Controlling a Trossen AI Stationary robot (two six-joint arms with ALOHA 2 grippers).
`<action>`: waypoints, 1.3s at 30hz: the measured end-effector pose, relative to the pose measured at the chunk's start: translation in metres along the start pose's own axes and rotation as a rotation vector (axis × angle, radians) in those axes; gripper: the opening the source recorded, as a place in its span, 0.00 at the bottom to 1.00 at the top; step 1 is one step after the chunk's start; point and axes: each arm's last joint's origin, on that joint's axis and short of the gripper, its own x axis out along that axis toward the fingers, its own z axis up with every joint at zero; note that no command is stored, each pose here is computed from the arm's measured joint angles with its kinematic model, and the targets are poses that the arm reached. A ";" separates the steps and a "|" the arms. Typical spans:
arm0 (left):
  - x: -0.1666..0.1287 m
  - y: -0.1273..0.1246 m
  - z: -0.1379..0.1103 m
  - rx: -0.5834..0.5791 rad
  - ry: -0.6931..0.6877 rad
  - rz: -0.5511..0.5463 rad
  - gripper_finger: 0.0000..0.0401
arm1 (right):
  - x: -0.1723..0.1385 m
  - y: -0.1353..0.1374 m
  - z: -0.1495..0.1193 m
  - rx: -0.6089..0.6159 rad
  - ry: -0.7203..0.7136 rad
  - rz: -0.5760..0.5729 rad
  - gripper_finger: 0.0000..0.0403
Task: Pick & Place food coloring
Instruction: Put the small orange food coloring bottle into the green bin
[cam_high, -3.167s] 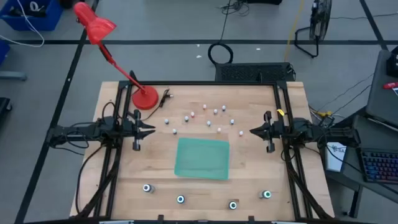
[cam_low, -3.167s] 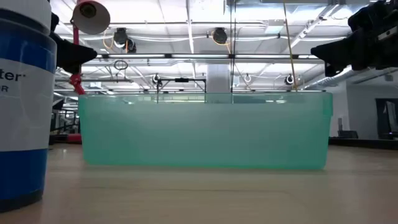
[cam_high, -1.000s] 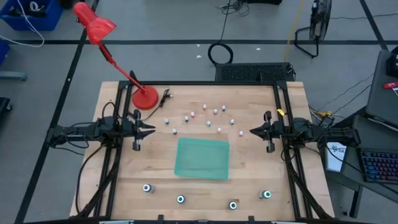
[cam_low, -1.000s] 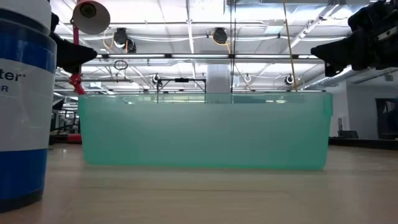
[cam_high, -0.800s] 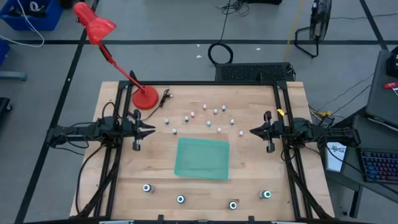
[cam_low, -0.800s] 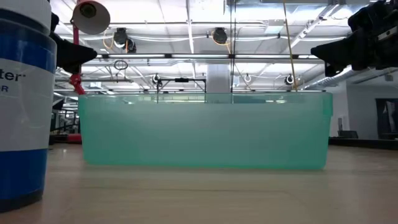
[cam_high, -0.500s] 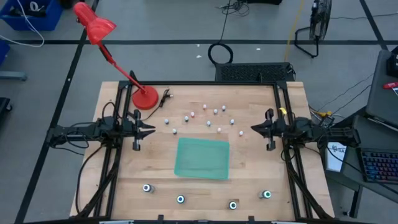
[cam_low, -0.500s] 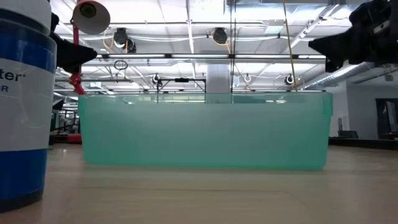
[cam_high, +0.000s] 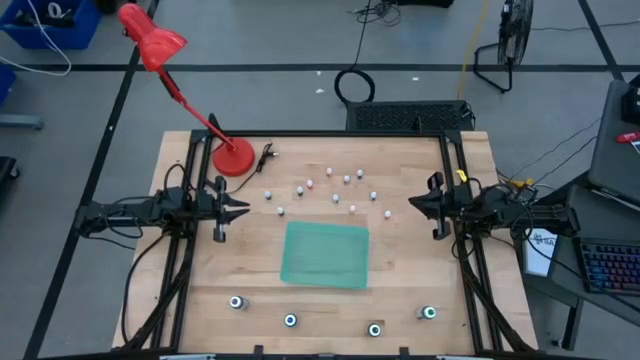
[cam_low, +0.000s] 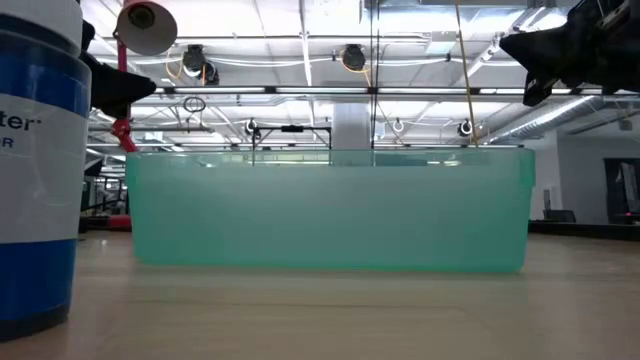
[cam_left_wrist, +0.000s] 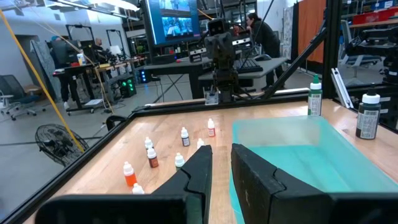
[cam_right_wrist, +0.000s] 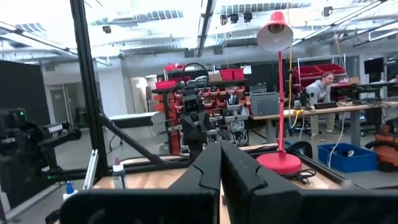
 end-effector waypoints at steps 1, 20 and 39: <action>0.000 0.000 0.000 0.000 0.000 0.000 0.17 | 0.000 0.000 -0.001 -0.002 0.006 0.000 0.00; 0.000 0.000 0.000 0.000 0.001 0.002 0.17 | 0.038 -0.006 0.048 -0.109 0.296 -0.479 0.22; 0.000 0.000 0.001 0.000 -0.005 0.010 0.17 | 0.147 -0.003 0.038 -0.022 1.553 -0.630 0.40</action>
